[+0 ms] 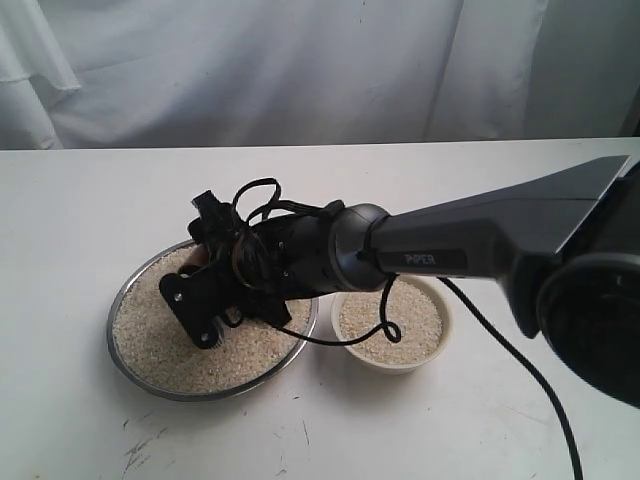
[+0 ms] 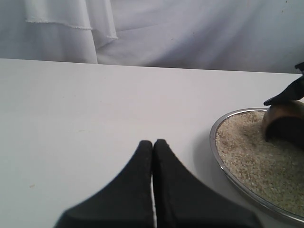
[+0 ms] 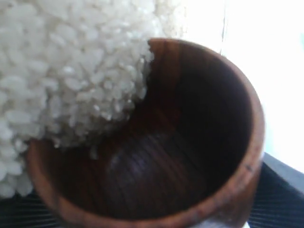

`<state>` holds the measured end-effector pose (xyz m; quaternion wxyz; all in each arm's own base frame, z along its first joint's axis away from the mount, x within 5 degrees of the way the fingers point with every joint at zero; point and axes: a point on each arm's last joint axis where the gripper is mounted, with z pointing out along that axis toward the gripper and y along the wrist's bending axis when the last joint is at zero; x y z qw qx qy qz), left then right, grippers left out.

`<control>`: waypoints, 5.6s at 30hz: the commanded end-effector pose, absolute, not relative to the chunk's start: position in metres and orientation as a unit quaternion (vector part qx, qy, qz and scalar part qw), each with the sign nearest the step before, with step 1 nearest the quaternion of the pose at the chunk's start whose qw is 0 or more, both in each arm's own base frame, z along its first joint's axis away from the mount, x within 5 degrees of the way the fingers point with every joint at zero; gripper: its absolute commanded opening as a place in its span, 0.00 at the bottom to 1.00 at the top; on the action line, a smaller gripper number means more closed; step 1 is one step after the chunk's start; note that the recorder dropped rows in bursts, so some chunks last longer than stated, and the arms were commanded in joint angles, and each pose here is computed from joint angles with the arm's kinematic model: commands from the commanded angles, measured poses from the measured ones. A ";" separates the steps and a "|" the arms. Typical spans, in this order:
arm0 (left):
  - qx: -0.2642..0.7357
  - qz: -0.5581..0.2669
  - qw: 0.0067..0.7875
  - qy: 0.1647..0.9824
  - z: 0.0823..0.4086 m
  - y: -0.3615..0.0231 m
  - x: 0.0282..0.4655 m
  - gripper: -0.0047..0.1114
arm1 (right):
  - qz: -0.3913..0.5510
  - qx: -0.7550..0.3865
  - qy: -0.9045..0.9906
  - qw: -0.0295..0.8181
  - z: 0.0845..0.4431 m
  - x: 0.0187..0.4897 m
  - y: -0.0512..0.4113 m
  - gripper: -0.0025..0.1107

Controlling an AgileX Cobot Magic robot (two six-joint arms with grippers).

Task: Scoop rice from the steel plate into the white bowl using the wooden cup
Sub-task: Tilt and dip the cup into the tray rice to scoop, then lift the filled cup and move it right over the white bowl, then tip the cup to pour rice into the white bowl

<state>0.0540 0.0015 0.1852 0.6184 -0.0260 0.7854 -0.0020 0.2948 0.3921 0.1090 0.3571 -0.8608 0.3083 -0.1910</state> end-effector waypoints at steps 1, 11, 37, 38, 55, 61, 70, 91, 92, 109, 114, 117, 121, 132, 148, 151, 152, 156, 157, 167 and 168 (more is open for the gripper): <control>-0.025 -0.003 0.621 0.784 0.184 0.001 0.054 0.04 | -0.137 -0.845 0.360 0.371 0.103 0.286 0.396 0.02; -0.025 -0.003 0.621 0.784 0.184 0.001 0.054 0.04 | -0.083 -0.801 0.462 0.372 0.103 0.284 0.395 0.02; -0.025 -0.003 0.621 0.784 0.184 0.001 0.054 0.04 | -0.085 -0.717 0.552 0.417 0.183 0.309 0.357 0.02; -0.025 -0.003 0.621 0.784 0.184 0.001 0.054 0.04 | -0.084 -0.718 0.549 0.420 0.185 0.307 0.354 0.02; -0.025 -0.003 0.621 0.784 0.184 0.001 0.054 0.04 | -0.141 -0.727 0.547 0.390 0.211 0.281 0.242 0.02; -0.025 -0.003 0.621 0.784 0.184 0.001 0.054 0.04 | -0.182 -0.748 0.518 0.373 0.214 0.272 0.211 0.02; -0.025 -0.003 0.621 0.784 0.184 0.001 0.054 0.04 | -0.234 -0.787 0.462 0.335 0.206 0.270 0.196 0.02; -0.025 -0.003 0.621 0.784 0.184 0.001 0.054 0.04 | -0.346 -0.825 0.340 0.290 0.212 0.267 0.204 0.02; -0.025 -0.003 0.621 0.784 0.184 0.001 0.054 0.04 | -0.349 -0.826 0.335 0.289 0.213 0.266 0.205 0.02; -0.025 -0.003 0.621 0.784 0.184 0.001 0.054 0.04 | -0.388 -0.850 0.257 0.246 0.193 0.258 0.225 0.02; -0.025 -0.003 0.621 0.784 0.184 0.001 0.054 0.04 | -0.416 -0.854 0.223 0.219 0.188 0.256 0.219 0.02; -0.025 -0.003 0.621 0.784 0.184 0.001 0.054 0.04 | -0.420 -0.857 0.215 0.207 0.184 0.253 0.215 0.02; -0.025 -0.003 0.621 0.784 0.184 0.001 0.054 0.04 | -0.421 -0.855 0.226 0.203 0.180 0.252 0.211 0.02; -0.025 -0.003 0.621 0.784 0.184 0.001 0.054 0.04 | -0.439 -0.851 0.217 0.191 0.182 0.249 0.212 0.02; -0.025 -0.003 0.621 0.784 0.184 0.001 0.054 0.04 | -0.463 -0.846 0.194 0.178 0.186 0.243 0.218 0.02; -0.025 -0.003 0.621 0.784 0.184 0.001 0.054 0.04 | -0.470 -0.844 0.189 0.175 0.187 0.242 0.220 0.02; -0.025 -0.003 0.621 0.784 0.184 0.001 0.054 0.04 | -0.482 -0.842 0.179 0.165 0.188 0.241 0.220 0.02; -0.025 -0.003 0.621 0.784 0.184 0.001 0.054 0.04 | -0.490 -0.841 0.165 0.160 0.189 0.237 0.224 0.02; -0.025 -0.003 0.621 0.784 0.184 0.001 0.054 0.04 | -0.490 -0.841 0.163 0.161 0.189 0.236 0.225 0.02; -0.025 -0.003 0.621 0.784 0.184 0.001 0.054 0.04 | -0.507 -0.836 0.143 0.155 0.196 0.236 0.231 0.02; -0.025 -0.003 0.621 0.784 0.184 0.001 0.054 0.04 | -0.510 -0.834 0.144 0.155 0.198 0.237 0.231 0.02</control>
